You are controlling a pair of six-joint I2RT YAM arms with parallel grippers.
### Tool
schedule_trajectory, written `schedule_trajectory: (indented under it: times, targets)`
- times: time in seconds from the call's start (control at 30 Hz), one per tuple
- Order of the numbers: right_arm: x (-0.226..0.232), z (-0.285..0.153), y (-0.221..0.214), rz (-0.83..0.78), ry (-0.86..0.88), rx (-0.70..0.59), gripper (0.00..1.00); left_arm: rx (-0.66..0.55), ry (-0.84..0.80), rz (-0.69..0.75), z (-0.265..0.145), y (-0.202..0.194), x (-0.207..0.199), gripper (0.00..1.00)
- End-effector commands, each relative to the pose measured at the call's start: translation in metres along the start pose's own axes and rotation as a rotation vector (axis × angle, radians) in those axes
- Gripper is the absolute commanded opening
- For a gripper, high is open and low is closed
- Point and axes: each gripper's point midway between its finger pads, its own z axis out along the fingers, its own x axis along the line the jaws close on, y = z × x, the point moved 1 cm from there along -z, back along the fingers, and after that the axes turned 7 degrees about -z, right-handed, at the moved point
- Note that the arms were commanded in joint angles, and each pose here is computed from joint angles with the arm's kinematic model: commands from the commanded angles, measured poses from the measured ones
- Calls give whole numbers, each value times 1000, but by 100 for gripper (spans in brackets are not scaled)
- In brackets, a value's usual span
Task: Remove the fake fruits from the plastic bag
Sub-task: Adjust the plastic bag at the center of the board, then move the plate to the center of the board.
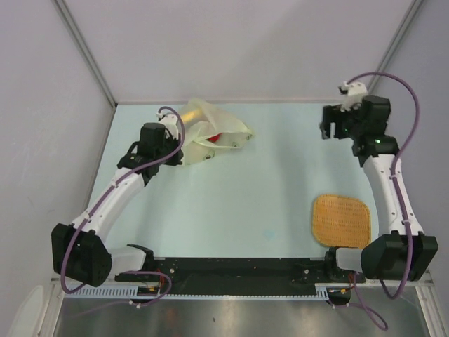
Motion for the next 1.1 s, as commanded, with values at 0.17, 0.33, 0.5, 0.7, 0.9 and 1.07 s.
schedule_trajectory:
  times: [0.17,0.33,0.5,0.7,0.9,1.07]
  targets:
    - [-68,-75,-224,124,-75,682,84,-270,-36,27,-24,99,-19,84]
    - [-75,-122,-268,209,-132,846,87,-291,10,-14,-32,107,-13,100]
    - [-64,-134,-303,262,-121,896,86,-273,-5,-30,-26,100,-15,100]
    - [-66,-123,-329,313,-103,912,83,-263,-66,-39,-23,106,-27,98]
    - [-57,-119,-345,375,0,913,79,-265,-71,-26,-24,111,-29,98]
    - [-28,-104,-341,436,130,902,71,-275,-73,-16,-29,113,-29,98]
